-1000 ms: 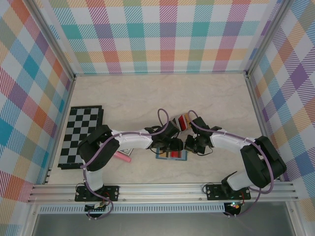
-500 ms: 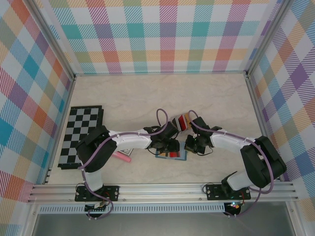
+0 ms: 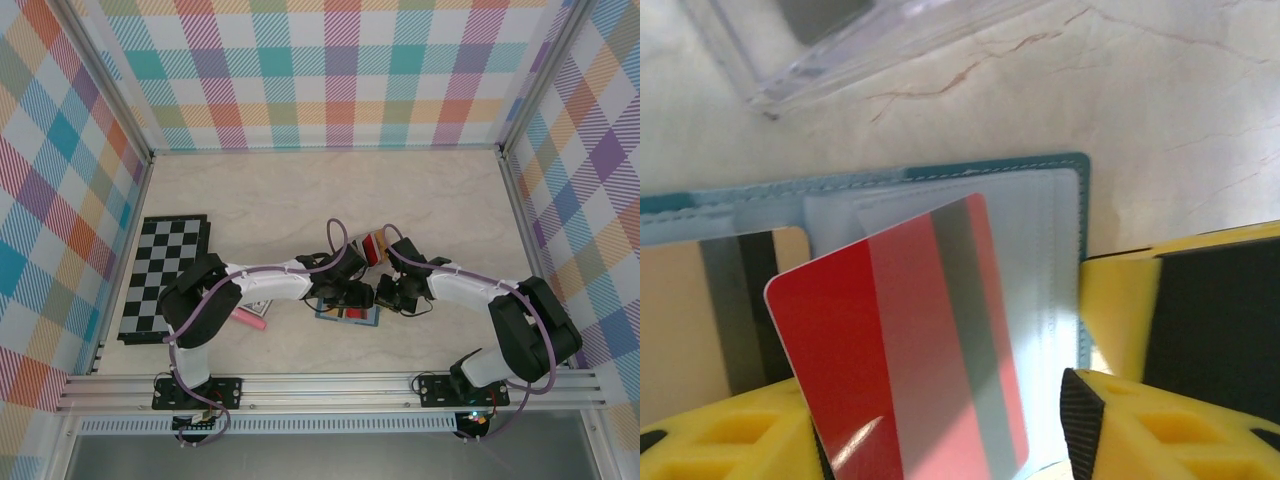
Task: Put the credit cards into the card holder
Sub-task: Insert the credit card into the card slot.
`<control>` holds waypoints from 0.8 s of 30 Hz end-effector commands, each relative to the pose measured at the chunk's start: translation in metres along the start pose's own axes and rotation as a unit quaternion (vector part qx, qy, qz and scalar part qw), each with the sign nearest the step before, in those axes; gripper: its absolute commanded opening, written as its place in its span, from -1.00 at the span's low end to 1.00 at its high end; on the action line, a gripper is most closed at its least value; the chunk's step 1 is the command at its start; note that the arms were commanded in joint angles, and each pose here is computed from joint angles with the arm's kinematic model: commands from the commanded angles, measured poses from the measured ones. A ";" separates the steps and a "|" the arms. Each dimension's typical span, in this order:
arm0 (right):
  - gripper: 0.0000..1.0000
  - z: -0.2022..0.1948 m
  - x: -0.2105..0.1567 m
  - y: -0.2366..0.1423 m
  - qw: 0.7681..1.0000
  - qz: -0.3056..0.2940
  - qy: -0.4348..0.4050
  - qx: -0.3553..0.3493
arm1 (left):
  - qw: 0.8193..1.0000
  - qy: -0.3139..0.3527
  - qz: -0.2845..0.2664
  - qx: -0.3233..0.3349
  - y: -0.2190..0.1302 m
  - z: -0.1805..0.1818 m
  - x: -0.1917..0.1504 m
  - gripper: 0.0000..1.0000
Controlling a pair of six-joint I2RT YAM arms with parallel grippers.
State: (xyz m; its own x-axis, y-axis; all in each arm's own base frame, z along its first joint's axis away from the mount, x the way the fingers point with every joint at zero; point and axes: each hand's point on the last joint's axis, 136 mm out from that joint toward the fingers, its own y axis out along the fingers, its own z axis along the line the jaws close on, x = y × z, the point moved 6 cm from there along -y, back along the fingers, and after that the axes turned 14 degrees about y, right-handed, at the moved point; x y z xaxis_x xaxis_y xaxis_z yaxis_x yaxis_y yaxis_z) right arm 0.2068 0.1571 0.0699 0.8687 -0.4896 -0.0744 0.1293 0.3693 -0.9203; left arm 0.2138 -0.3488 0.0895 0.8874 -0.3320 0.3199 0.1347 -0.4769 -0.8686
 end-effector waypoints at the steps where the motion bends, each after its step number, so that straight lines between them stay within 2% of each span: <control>1: -0.80 -0.014 -0.005 0.007 1.000 0.010 0.009 -0.022 | 1.000 0.009 -0.005 0.025 -0.013 0.005 0.002 0.23; 7: -0.81 -0.012 -0.005 0.007 1.000 0.013 0.007 -0.017 | 1.000 0.015 -0.004 0.016 -0.012 0.001 0.006 0.22; 14: -0.81 -0.011 -0.005 0.006 1.000 0.014 0.007 -0.014 | 1.000 0.018 -0.003 0.010 -0.007 -0.004 0.013 0.08; 24: -0.82 -0.011 -0.005 0.006 1.000 0.012 0.010 -0.014 | 1.000 0.020 0.018 -0.010 0.002 -0.008 0.010 0.10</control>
State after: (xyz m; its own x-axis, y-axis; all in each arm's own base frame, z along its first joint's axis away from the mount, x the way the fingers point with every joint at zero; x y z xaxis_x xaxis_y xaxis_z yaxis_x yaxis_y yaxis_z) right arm 0.2064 0.1572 0.0699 0.8691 -0.4886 -0.0766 0.1282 0.3721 -0.9193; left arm 0.2197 -0.3561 0.0923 0.8763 -0.3663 0.3130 0.1225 -0.4590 -0.8800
